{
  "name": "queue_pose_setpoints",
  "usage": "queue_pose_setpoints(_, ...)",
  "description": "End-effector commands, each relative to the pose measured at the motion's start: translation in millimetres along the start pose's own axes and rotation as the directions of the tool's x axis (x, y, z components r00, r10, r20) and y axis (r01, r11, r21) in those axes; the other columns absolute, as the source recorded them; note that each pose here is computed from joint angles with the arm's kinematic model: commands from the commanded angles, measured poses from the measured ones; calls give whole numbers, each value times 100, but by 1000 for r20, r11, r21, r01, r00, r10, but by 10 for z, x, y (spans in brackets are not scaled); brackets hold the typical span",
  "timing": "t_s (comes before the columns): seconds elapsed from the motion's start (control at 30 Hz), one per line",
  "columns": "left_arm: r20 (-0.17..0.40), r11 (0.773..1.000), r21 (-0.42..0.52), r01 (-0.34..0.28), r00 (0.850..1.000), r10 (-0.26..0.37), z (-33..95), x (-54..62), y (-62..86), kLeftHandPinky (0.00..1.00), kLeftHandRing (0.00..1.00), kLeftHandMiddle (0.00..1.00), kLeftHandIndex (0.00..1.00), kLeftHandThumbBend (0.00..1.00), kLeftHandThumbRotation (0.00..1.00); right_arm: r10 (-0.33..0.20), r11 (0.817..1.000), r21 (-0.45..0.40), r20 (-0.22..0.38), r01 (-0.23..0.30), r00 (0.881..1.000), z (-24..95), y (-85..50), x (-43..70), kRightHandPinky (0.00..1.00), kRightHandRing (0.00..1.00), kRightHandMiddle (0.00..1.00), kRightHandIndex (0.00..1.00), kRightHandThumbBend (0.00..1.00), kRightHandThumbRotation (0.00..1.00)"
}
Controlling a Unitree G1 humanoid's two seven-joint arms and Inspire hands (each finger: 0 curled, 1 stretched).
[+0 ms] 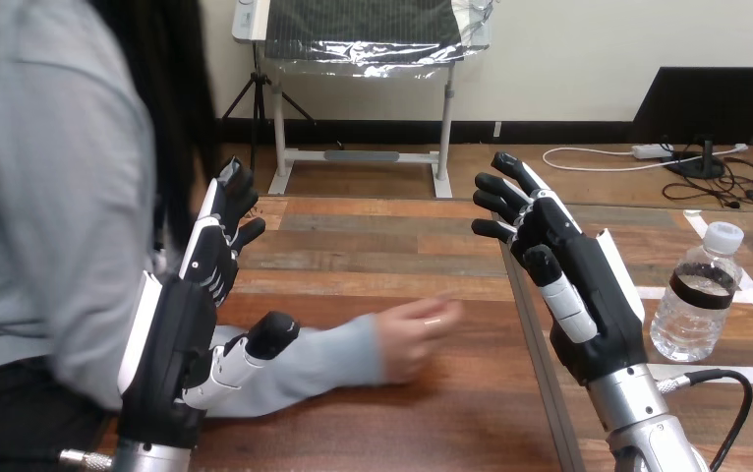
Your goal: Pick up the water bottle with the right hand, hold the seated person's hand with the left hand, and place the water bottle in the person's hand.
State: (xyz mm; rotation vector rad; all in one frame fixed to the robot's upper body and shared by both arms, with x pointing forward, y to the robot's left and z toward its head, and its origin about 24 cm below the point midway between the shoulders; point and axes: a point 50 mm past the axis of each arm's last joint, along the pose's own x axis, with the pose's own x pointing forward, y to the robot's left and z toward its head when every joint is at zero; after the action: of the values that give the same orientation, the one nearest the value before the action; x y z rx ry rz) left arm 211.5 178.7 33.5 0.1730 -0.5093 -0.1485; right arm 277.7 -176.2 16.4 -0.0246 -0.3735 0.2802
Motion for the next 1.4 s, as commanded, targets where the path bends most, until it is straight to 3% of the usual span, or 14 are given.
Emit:
queue_pose_setpoints(0.0,59,1000,5,4,998,-4,47,118,20,90,97,100,99,100,77,-11,1000,-1,70,11,997,94,-7,128,81,89,89,92,100,81)
queue_pose_setpoints(1.37,61,1000,1,-4,998,4,49,114,36,91,97,100,99,100,76,-4,1000,-4,70,5,998,98,-18,134,81,89,89,92,100,78)
